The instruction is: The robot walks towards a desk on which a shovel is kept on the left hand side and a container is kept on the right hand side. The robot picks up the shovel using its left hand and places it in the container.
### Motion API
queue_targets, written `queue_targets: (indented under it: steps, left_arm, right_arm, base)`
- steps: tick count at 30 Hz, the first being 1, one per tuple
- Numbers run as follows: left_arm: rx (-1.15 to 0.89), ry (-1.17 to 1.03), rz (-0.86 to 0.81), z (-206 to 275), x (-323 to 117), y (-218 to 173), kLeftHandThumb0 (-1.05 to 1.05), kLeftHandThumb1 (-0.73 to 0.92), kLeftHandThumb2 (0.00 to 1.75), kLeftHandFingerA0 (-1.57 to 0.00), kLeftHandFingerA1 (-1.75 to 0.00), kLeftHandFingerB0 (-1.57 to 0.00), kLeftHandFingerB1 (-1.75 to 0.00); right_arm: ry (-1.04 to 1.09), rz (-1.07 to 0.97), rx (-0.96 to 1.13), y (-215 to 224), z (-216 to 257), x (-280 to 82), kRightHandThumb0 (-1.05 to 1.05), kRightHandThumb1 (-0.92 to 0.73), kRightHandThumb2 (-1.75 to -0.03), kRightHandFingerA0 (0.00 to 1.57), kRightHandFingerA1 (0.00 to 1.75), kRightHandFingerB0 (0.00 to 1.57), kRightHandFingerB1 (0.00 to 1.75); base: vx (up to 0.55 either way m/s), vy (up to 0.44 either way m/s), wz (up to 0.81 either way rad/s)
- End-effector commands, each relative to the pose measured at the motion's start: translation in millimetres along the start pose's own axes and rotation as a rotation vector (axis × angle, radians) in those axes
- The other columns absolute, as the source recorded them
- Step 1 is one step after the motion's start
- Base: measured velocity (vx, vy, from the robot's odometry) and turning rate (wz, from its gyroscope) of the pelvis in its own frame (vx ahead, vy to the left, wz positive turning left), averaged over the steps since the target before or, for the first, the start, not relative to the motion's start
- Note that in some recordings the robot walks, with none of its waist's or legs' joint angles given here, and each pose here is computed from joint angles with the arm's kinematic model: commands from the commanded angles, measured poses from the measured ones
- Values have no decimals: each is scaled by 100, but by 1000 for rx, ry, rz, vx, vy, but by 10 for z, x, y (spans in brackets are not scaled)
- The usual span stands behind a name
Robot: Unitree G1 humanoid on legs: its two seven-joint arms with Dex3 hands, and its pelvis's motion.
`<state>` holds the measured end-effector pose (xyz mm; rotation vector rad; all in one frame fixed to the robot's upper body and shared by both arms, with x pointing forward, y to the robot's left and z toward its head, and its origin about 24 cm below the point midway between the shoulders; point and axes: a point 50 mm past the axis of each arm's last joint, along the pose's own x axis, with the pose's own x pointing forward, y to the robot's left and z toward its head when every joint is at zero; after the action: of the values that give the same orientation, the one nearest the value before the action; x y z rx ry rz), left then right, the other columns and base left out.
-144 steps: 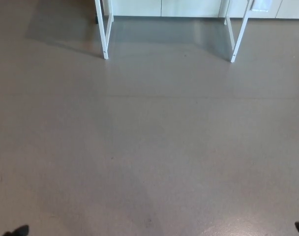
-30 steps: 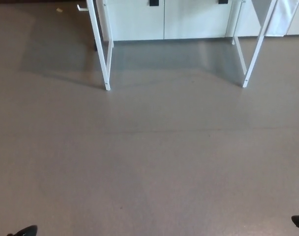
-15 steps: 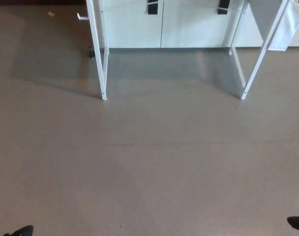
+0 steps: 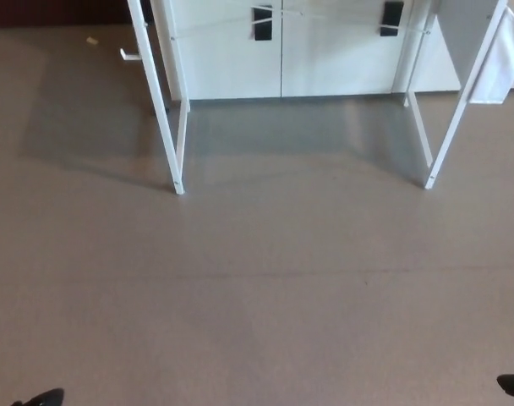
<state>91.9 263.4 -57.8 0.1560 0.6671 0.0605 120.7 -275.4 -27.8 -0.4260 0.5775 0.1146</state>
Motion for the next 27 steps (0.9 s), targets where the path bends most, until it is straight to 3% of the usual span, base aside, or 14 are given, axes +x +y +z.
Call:
queue_targets:
  steps: [1, 15, 27]
  left_arm:
    - [37, -36, 12, 33, -14, 39, -16, 49, 91, -31, -56, -14, -48]
    - [48, -42, 12, 21, 1, 42, -15, 49, 91, -29, -55, -15, -48]
    - [45, -42, 9, 32, 1, 39, -16, 48, 91, -29, -55, -15, -48]
  right_arm:
    - [-3, 9, -1, -8, 3, 0, -25, -59, -56, 59, 55, 36, 45]
    - [2, 7, -6, -13, 7, 14, -25, -59, -57, 59, 57, 37, 46]
    - [2, 10, -5, -21, 8, 26, -26, -60, -57, 59, 55, 36, 45]
  base:
    - [170, 18, -14]
    - [207, 86, -8]
    - [247, -127, 11]
